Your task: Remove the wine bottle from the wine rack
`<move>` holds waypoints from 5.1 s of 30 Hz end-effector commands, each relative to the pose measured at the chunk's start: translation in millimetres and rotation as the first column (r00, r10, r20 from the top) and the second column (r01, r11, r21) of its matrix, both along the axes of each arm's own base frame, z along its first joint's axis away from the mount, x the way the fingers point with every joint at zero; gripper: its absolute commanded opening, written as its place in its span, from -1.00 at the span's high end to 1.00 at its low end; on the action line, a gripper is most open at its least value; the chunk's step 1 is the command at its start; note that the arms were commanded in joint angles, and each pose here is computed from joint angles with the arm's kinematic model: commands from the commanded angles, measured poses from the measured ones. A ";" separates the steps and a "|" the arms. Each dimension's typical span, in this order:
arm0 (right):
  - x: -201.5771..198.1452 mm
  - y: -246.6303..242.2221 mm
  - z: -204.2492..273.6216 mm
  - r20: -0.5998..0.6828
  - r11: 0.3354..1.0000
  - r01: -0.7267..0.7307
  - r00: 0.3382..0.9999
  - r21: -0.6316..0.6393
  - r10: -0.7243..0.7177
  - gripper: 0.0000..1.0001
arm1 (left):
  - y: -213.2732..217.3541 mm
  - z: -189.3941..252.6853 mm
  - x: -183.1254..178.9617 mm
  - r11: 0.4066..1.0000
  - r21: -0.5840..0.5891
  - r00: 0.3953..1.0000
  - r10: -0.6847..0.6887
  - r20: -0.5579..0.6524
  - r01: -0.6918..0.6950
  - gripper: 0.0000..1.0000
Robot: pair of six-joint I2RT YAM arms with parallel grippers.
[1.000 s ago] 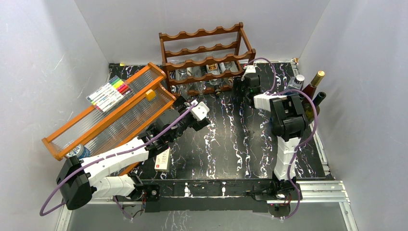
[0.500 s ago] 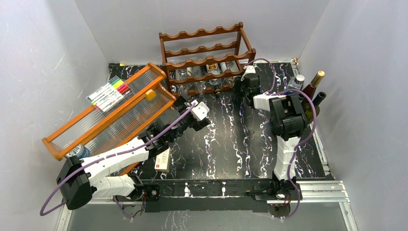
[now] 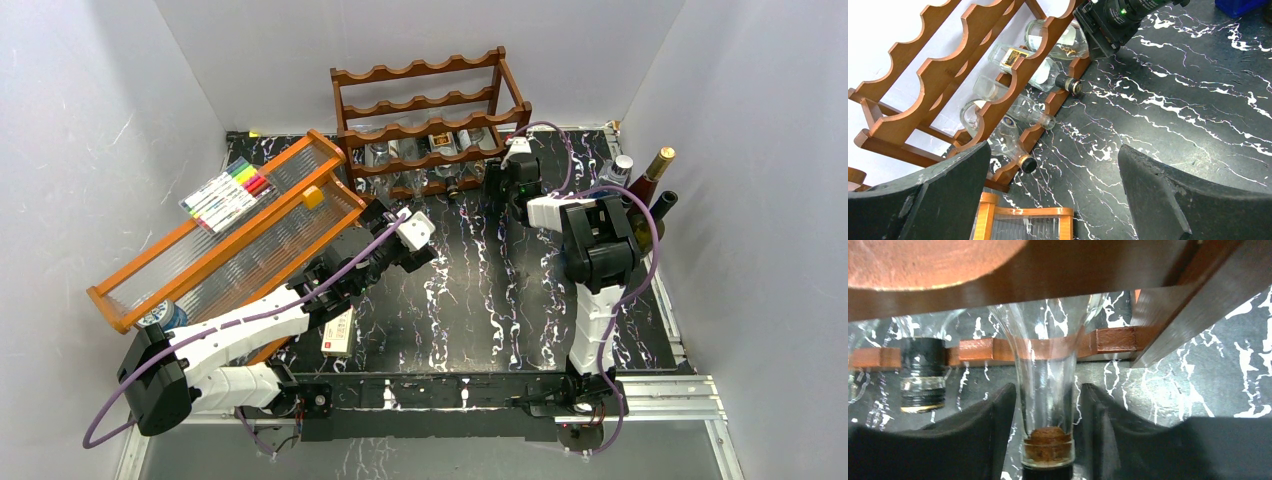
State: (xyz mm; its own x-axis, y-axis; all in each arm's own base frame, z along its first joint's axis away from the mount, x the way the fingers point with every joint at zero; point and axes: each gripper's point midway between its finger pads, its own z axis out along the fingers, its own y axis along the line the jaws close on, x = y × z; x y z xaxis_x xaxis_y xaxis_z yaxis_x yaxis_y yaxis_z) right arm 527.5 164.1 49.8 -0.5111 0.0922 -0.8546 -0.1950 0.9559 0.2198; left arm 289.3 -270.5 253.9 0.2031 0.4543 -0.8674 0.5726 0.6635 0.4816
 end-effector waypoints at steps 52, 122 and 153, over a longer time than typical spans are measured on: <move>-1.4 106.1 55.0 0.117 0.951 -0.087 0.992 0.298 0.054 0.46 | -0.9 12.5 -1.1 0.999 -0.034 1.000 -0.005 0.023 0.005 -0.96; -293.7 43.7 176.1 -0.286 0.810 -0.558 0.758 0.179 0.586 1.00 | -61.0 -16.3 -46.3 0.929 -0.092 0.917 -0.370 -0.151 0.359 -0.96; -346.5 75.3 166.6 -0.305 0.646 -0.740 0.582 0.184 0.754 1.00 | -66.9 -121.5 -97.7 0.700 0.125 0.667 -0.587 -0.459 0.703 -0.34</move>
